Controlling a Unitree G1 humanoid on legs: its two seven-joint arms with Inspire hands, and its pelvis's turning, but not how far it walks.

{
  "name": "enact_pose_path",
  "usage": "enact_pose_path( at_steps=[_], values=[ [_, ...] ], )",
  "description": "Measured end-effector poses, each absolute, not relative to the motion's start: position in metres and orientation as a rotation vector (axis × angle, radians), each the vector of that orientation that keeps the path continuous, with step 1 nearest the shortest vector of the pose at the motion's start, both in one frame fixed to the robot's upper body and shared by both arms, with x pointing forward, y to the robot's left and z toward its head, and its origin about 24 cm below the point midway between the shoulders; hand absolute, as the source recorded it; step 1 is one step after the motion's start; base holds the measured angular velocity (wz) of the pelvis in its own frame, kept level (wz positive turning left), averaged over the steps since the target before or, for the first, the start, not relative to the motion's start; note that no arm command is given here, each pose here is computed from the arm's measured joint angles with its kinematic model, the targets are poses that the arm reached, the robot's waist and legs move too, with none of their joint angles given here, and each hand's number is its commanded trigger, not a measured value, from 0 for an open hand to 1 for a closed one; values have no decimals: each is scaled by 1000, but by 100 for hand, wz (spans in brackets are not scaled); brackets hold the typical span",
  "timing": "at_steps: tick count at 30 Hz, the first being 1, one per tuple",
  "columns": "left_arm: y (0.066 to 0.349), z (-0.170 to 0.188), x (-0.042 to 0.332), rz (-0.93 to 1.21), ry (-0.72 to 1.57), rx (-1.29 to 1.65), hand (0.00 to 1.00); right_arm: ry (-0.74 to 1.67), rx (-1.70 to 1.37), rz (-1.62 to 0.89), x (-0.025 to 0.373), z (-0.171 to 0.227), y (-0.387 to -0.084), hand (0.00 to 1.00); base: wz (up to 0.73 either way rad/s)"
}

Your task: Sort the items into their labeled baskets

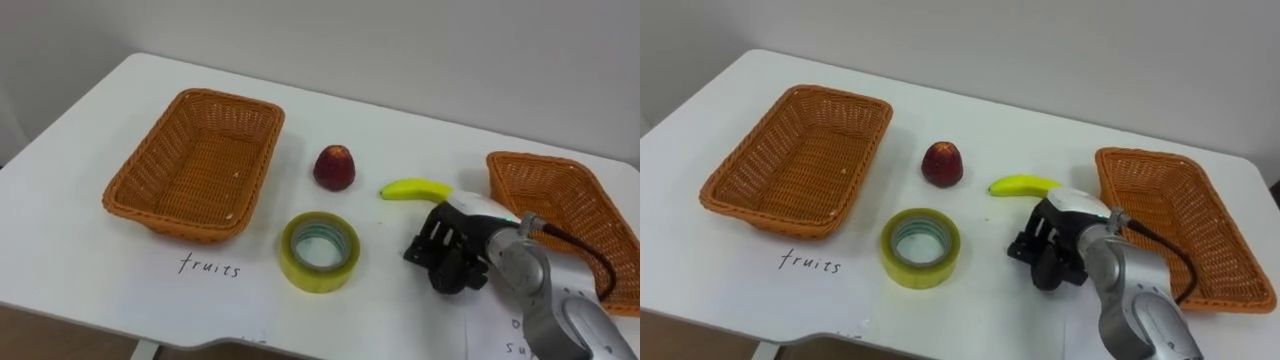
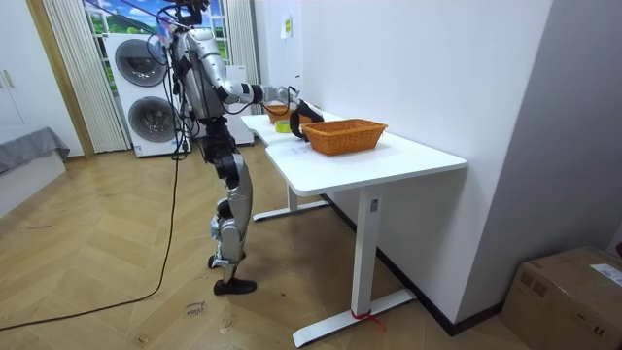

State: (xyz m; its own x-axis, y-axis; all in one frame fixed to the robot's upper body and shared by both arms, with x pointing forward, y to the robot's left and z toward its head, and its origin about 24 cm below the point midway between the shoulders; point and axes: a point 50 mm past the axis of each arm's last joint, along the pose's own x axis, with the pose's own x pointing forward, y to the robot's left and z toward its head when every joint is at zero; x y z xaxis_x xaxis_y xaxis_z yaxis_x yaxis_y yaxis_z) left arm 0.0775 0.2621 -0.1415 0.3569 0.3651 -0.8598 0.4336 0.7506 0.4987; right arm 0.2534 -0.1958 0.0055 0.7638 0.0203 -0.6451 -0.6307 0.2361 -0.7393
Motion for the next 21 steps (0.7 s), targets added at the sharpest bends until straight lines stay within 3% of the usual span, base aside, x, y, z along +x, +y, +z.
enact_pose_path(
  at_steps=[13, 21],
  values=[
    [265, -142, 72, -26, 1214, 770, 0, 454, -1176, 489, 251, 20, -191, 100, -4],
    [277, -139, 60, 51, 1210, 723, 0, 273, -1006, 289, 260, 64, -226, 100, -8]
  ],
)
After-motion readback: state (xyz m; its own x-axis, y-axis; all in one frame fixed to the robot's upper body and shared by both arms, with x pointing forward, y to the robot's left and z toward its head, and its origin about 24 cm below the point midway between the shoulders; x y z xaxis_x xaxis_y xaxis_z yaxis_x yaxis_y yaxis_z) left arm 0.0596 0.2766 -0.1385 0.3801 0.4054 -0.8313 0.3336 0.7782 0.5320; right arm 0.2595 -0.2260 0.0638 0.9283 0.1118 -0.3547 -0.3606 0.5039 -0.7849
